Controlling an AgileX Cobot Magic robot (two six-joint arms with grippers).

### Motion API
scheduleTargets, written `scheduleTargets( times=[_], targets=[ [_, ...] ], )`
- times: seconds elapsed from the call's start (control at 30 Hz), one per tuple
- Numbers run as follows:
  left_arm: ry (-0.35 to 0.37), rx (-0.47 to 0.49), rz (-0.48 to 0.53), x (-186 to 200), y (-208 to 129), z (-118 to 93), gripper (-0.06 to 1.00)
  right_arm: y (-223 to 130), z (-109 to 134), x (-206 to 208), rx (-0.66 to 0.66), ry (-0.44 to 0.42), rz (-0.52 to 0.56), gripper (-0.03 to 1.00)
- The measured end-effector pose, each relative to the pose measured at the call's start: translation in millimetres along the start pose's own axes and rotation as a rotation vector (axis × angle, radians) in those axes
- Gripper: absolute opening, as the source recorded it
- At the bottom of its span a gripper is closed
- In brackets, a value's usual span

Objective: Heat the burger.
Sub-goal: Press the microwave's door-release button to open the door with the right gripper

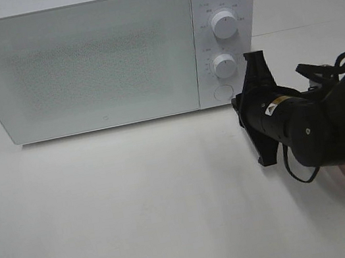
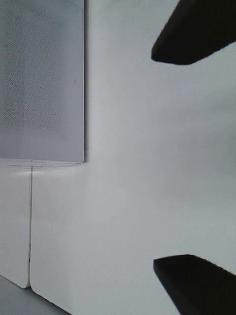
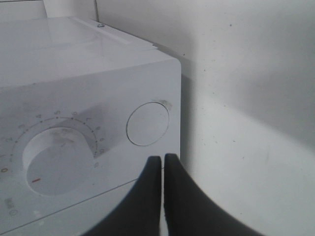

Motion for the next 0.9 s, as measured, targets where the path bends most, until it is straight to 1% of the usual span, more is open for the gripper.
scheduleTargets(
  times=[0.2,0.4,0.67,0.9],
  targets=[
    [0.000,0.000,0.000,0,0,0,0.97,-7,2,-14,0.009,-0.008,0.020,0.00],
    [0.000,0.000,0.000,0,0,0,0.97,-11,8,-28,0.000,0.013,0.021,0.00],
    [0.000,0.000,0.000,0,0,0,0.97,-7,3,-41,-0.010,0.001,-0.003,0.00],
    [0.000,0.000,0.000,0,0,0,0.97,2,8,-45,-0.001,0.036,-0.040,0.00]
  ],
)
Point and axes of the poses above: a point on each arm's last joint axis where the gripper is mounted, x pointing back along that axis away from the gripper, z along the wrist's bending axis when the last joint is at zero, y = z × x, the point moved 1 cm from there along -x, pointing out along that axis toward the gripper, and after that the axes turned 3 degrees about -x, right-handed, at the moved point
